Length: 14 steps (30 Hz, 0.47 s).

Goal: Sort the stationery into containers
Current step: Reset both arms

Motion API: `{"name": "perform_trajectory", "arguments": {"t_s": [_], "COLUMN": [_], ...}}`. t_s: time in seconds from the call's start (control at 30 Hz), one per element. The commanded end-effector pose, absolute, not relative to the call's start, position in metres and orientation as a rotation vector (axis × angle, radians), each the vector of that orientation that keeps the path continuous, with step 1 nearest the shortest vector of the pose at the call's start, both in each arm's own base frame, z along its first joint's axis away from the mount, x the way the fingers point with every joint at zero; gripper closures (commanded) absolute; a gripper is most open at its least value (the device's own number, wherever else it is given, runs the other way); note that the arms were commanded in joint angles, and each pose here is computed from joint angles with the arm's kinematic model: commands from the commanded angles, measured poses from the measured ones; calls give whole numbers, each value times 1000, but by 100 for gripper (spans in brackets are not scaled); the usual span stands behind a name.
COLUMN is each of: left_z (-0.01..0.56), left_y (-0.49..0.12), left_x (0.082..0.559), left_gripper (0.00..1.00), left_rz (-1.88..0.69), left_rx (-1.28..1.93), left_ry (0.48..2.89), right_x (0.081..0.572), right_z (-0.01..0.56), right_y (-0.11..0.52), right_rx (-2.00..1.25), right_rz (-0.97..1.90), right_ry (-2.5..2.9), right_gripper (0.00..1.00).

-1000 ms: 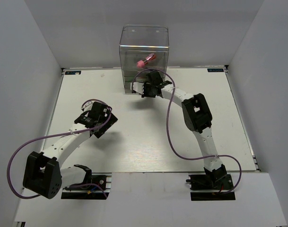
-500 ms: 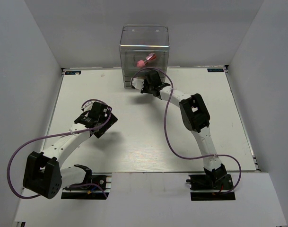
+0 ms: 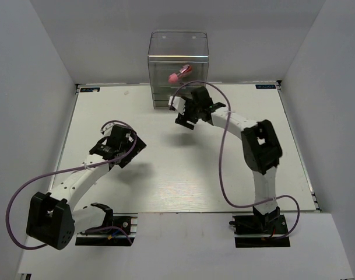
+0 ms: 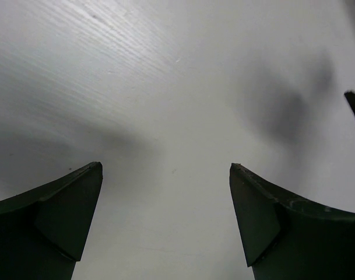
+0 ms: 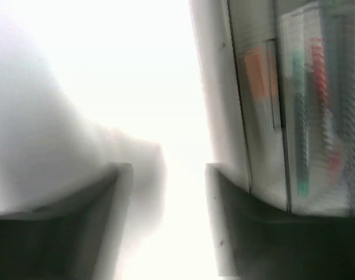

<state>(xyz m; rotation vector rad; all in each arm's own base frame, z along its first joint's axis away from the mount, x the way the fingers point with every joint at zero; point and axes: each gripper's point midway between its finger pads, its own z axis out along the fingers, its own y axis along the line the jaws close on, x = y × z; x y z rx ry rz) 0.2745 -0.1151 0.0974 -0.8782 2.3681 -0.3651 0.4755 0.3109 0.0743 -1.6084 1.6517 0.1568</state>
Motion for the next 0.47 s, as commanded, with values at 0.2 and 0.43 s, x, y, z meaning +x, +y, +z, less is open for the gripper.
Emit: {"name": "perform_trajectory", "arguments": {"t_s": [0.2,0.43], "left_z": [143,154], "left_y": [-135,-148], "left_x": [296,296], "left_gripper": [0,0], "left_rz": [-572,-671], "left_rx": [-688,-596], "left_ry": [2220,2168], "right_x": [428,414], "right_z": [211,223], "right_y": [303,265], "right_rx": [-992,-835], "right_rz": [431,323], "right_ry": [1806,1792], "right_gripper": [10,10]}}
